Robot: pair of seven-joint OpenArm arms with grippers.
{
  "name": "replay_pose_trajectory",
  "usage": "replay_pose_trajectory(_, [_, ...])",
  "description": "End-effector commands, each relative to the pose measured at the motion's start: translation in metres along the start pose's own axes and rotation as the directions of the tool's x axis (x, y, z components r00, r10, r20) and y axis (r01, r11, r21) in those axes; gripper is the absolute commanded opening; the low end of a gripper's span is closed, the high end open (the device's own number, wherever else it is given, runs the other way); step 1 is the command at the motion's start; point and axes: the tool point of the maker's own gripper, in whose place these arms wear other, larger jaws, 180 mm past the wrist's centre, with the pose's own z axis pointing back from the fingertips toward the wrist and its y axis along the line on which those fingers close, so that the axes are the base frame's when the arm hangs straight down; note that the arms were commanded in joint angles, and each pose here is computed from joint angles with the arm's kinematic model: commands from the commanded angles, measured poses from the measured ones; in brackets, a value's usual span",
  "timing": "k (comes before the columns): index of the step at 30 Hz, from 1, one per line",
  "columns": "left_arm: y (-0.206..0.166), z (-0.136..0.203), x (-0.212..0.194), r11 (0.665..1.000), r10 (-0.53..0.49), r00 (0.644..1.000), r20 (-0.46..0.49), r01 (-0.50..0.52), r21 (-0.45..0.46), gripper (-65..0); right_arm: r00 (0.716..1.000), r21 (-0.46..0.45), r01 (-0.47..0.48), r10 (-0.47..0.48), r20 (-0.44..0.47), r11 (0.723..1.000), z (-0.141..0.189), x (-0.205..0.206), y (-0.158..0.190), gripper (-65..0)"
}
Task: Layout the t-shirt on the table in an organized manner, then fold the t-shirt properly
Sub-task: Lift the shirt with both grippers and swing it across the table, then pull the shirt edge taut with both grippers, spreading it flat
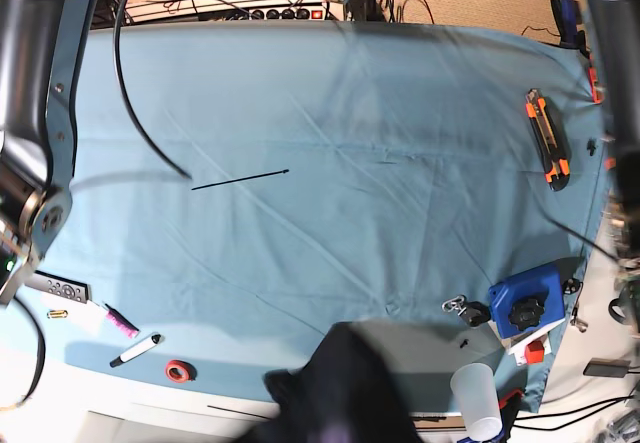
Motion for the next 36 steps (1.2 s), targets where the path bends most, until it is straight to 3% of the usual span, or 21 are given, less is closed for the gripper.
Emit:
replay_pose_trajectory(1, [0.005, 0.005, 0.003, 1.000, 0.005, 1.000, -0.015, -0.005, -0.008, -65.0, 0.994, 0.009, -0.010, 0.009, 0.110, 1.000, 0.010, 0.045, 0.004, -65.0])
replay_pose_trajectory(8, [-0.038, 0.016, -0.049, 0.962, 0.043, 0.973, -0.225, -0.101, -0.255, -65.0, 0.999, 0.093, 0.050, -0.051, 0.003, 0.994, 0.010, 0.023, 0.017, -65.0])
replay_pose_trajectory(13, [-0.067, 0.022, -0.119, 0.936, 0.021, 0.924, -0.383, -0.153, -0.317, -65.0, 0.971, 0.110, 0.107, -0.080, -0.226, 0.988, 0.006, -0.069, 0.019, -65.0])
replay_pose_trajectory(18, [-0.098, 0.040, -0.184, 0.915, -0.045, 0.874, -0.484, -0.159, -0.371, -65.0, 0.926, 0.111, 0.134, -0.084, -0.368, 0.985, 0.018, -0.147, 0.019, -65.0])
replay_pose_trajectory(24, [-0.127, 0.074, -0.246, 0.899, -0.136, 0.828, -0.544, -0.127, -0.419, -65.0, 0.884, 0.112, 0.162, -0.094, -0.459, 0.980, 0.057, -0.205, 0.021, -65.0])
replay_pose_trajectory(30, [-0.159, 0.114, -0.302, 0.874, -0.212, 0.773, -0.598, -0.123, -0.470, -65.0, 0.861, 0.023, 0.163, -0.131, -0.491, 0.986, 0.106, -0.251, 0.000, -65.0])
replay_pose_trajectory(36, [-0.175, 0.154, -0.352, 0.879, -0.258, 0.701, -0.665, -0.115, -0.462, -65.0, 0.793, -0.057, 0.172, -0.172, -0.584, 0.984, 0.156, -0.308, -0.014, -65.0])
